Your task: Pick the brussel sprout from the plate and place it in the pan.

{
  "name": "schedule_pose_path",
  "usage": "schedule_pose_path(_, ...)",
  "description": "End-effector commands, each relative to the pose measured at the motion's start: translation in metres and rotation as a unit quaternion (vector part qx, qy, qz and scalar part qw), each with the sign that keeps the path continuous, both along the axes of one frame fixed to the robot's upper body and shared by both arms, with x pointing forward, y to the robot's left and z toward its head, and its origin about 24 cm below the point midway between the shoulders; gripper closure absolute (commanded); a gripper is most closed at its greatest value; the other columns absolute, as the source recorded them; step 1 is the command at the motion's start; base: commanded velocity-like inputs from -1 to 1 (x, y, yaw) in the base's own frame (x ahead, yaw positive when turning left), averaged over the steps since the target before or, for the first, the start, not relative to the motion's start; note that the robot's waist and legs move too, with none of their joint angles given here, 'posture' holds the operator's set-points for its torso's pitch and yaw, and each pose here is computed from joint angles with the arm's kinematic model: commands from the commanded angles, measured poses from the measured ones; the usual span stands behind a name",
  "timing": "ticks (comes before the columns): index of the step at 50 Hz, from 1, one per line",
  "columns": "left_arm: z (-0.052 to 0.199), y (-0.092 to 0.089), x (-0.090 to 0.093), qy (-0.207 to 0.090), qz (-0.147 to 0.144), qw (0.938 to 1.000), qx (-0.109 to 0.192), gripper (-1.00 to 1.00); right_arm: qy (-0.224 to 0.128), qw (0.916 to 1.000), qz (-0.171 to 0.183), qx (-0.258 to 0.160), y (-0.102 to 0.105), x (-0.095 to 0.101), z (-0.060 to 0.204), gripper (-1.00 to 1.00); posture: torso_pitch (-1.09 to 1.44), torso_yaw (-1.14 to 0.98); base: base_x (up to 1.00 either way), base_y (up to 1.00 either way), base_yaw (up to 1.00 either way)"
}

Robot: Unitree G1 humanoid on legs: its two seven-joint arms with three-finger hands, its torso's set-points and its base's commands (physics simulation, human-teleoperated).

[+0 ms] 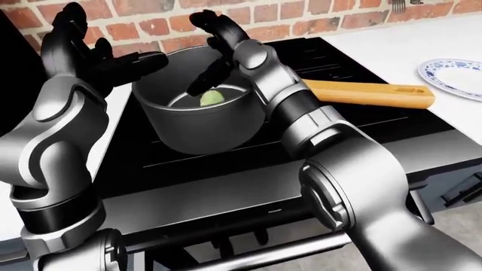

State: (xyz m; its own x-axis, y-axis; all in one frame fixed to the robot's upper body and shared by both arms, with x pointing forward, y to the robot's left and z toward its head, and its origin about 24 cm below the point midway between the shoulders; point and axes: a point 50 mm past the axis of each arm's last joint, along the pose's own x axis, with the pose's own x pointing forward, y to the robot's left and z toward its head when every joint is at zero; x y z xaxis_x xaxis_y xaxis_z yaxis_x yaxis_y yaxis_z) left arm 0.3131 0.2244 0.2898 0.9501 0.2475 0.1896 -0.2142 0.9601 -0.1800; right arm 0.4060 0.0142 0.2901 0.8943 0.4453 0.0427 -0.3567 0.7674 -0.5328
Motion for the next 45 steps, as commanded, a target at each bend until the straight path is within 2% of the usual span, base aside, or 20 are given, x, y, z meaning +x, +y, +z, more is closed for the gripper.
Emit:
schedule_pose_path(1,0.018,0.001,-0.007,-0.045,0.004,0.999,0.003,-1.0,-0.054,0.9984,0.007,0.015,0.003,-0.005,0.029,-1.0,0.0,0.0,0.0,0.0,0.0)
schedule_pose_path(18,0.017,0.001,-0.008,-0.045,0.003,0.999,0.005,-1.0,-0.062,0.9975,-0.008,0.034,-0.003,-0.004,0.034,-1.0,0.0,0.0,0.0,0.0,0.0)
schedule_pose_path(27,0.02,0.0,-0.01,-0.047,0.004,0.9989,0.005,-1.0,-0.071,0.9958,-0.031,0.05,-0.012,-0.004,0.048,-1.0,0.0,0.0,0.0,0.0,0.0)
schedule_pose_path(30,0.022,0.002,-0.008,-0.048,0.008,0.9988,0.006,-1.0,-0.079,0.9946,-0.039,0.055,-0.015,-0.006,0.061,-1.0,0.0,0.0,0.0,0.0,0.0)
schedule_pose_path(34,0.04,0.0,-0.005,-0.061,0.012,0.9979,0.02,-1.0,-0.094,0.9915,-0.059,0.068,-0.022,-0.007,0.074,-1.0,0.0,0.0,0.0,0.0,0.0)
schedule_pose_path(37,0.052,-0.005,-0.002,-0.083,0.011,0.9963,0.018,-1.0,-0.109,0.9883,-0.081,0.068,-0.03,-0.007,0.08,-1.0,0.0,0.0,0.0,0.0,0.0)
schedule_pose_path(41,0.056,-0.012,-0.002,-0.095,0.008,0.9952,0.025,-1.0,-0.12,0.9841,-0.095,0.09,-0.043,-0.01,0.093,-1.0,0.0,0.0,0.0,0.0,0.0)
schedule_pose_path(45,0.059,-0.019,-0.002,-0.105,0.006,0.9939,0.034,-1.0,-0.125,0.982,-0.103,0.097,-0.052,-0.012,0.093,-1.0,0.0,0.0,0.0,0.0,0.0)
